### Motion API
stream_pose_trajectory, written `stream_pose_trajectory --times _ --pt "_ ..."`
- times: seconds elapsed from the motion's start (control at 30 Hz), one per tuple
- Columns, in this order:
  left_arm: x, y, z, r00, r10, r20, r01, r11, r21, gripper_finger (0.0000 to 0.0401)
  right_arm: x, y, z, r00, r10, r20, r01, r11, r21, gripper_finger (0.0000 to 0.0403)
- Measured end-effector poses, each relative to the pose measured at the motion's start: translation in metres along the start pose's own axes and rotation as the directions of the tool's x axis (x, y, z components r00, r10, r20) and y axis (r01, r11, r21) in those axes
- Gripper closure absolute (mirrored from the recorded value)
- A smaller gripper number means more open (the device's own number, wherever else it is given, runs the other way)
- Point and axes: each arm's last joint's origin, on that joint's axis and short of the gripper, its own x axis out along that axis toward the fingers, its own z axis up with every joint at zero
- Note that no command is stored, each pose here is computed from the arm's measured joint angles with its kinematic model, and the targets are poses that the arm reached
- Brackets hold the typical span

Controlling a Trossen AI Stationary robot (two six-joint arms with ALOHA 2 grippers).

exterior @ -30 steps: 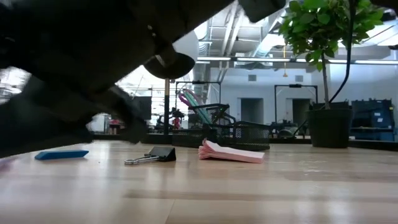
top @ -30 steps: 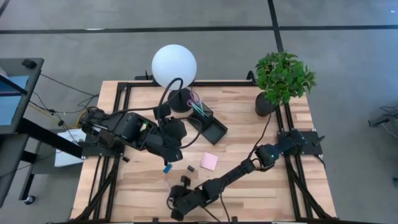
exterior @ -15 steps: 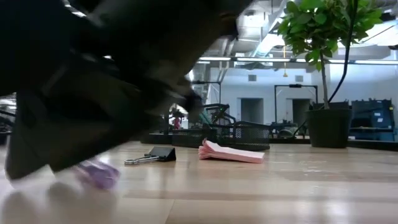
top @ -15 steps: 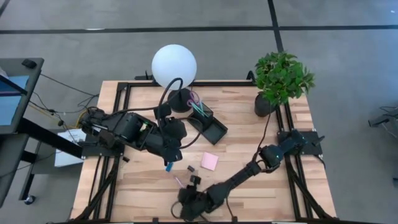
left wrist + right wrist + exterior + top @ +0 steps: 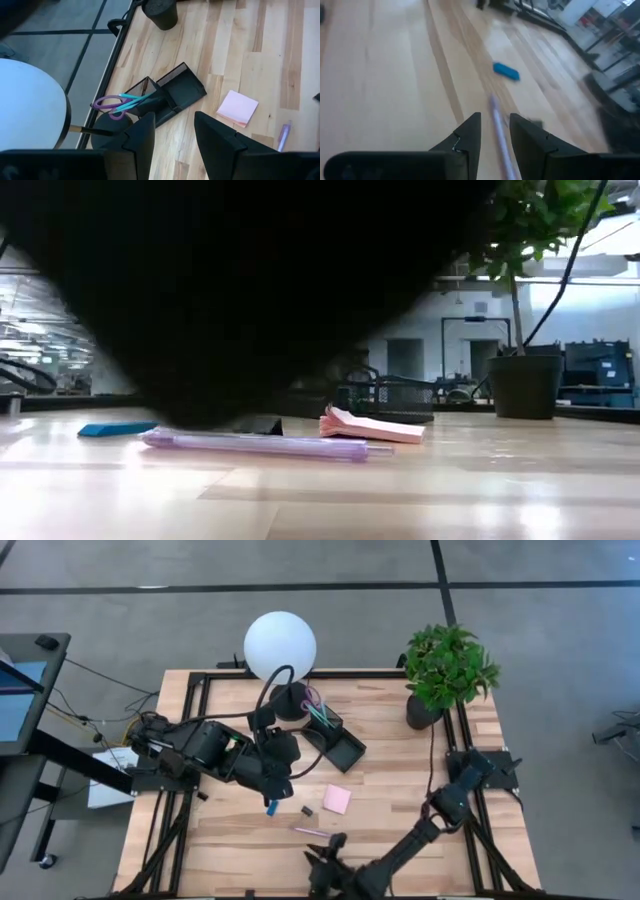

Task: Pick and place office supplies into organizer
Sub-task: Put the violet pen into the desk organizer

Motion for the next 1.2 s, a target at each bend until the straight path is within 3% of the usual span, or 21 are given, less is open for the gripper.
stream_pose_trajectory --times 0.27,0.47,0.7,0.87,0.97,1.07,1.13,1.2 --pt "0.000 0.000 0.000 1.000 -0.003 -0.001 0.003 1.000 -0.014 0.0267 -0.022 -0.025 -0.026 0.981 -0.134 -0.143 0.143 0.988 0.057 0.0305" --pt "0.000 0.000 0.000 1.000 -0.006 -0.003 0.006 1.000 -0.014 0.0267 -0.063 -0.070 0.001 0.973 -0.169 -0.155 0.165 0.985 -0.040 0.0305" --pt "0.000 0.000 0.000 1.000 -0.006 -0.003 0.006 1.000 -0.008 0.0267 -0.126 -0.138 0.036 0.986 -0.165 0.014 0.164 0.986 0.026 0.0305" --pt "0.000 0.000 0.000 1.000 -0.006 -0.003 0.006 1.000 0.004 0.0267 -0.156 -0.151 0.014 0.964 -0.168 0.206 0.133 0.976 0.174 0.0305" --pt "0.000 0.000 0.000 1.000 -0.005 -0.003 0.005 1.000 0.020 0.0267 -0.149 -0.142 -0.017 0.942 -0.178 0.283 0.096 0.954 0.283 0.0305" --pt "0.002 0.002 0.001 1.000 0.000 -0.006 0.000 1.000 0.022 0.0267 -0.123 -0.126 -0.042 0.943 -0.181 0.278 0.042 0.896 0.441 0.0305" --pt "0.003 0.004 0.001 1.000 0.005 -0.008 -0.005 1.000 0.017 0.0267 -0.101 -0.118 -0.052 0.966 -0.134 0.220 0.006 0.865 0.502 0.0305" --pt "0.003 0.004 0.001 1.000 0.006 -0.008 -0.006 1.000 0.010 0.0267 -0.075 -0.107 -0.058 0.988 -0.016 0.153 -0.066 0.853 0.517 0.0305"
